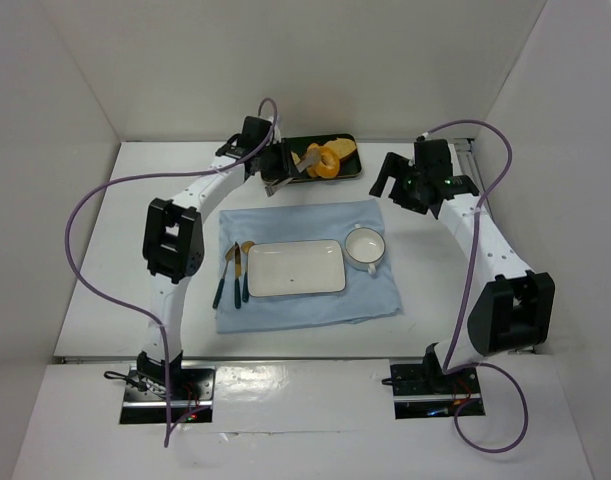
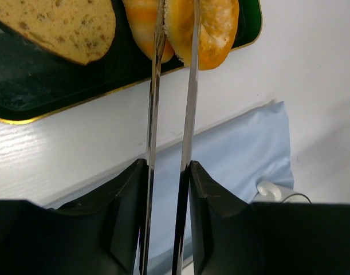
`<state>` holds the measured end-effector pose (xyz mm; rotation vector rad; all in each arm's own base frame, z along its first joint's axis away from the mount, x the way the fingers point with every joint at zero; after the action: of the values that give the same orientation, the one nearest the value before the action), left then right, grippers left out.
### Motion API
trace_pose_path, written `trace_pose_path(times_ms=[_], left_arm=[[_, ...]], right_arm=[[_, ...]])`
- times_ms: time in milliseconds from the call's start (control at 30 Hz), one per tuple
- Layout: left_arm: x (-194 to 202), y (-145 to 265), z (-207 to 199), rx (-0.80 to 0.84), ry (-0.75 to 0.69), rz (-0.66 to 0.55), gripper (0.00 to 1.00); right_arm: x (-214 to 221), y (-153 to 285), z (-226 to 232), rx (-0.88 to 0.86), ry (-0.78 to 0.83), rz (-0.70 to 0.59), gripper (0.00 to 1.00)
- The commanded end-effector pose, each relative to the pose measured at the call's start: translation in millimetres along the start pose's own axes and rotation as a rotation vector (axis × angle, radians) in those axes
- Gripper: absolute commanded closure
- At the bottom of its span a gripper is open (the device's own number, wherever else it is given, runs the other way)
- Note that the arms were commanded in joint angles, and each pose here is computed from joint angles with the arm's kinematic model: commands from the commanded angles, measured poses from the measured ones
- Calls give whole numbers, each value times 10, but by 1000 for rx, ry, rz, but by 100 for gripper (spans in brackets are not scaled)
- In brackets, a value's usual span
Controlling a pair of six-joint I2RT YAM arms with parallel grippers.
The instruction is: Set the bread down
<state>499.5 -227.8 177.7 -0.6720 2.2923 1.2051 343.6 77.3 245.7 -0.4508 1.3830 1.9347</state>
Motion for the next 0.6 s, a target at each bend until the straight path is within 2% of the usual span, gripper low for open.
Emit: trace_pose_path(times_ms=[0, 300, 367, 467, 500, 567], left_arm=[[-352, 497, -336, 93, -29, -142, 55], [-299, 931, -434, 96, -26, -169, 55], [-316, 1160, -514, 112, -35, -197, 55], [-141, 1317, -583, 126, -42, -169, 55], [-117, 1499, -677, 150, -66, -181, 55], [87, 1586, -655, 135, -71, -132, 55]], right_arm=[[-62, -18, 13, -22, -3, -36, 0], [-47, -20, -30, 5, -4, -51, 0], [-128, 17, -3, 3, 8, -77, 0], [-229, 60, -4, 8, 13, -108, 0], [-234, 59, -12, 17, 12, -112, 0], [-298, 77, -17, 14, 8, -134, 0]])
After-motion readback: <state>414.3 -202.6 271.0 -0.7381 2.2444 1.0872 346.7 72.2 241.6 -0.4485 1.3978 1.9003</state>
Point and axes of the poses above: each gripper's point midway between its finger pads, its own y axis back along the fingers, its own z axis along the line the jaws close on, x = y × z, the point moved 7 cm from there along y, back along the fingers, and after that the axes turned 2 degrees about y, right-handed, at the moved point
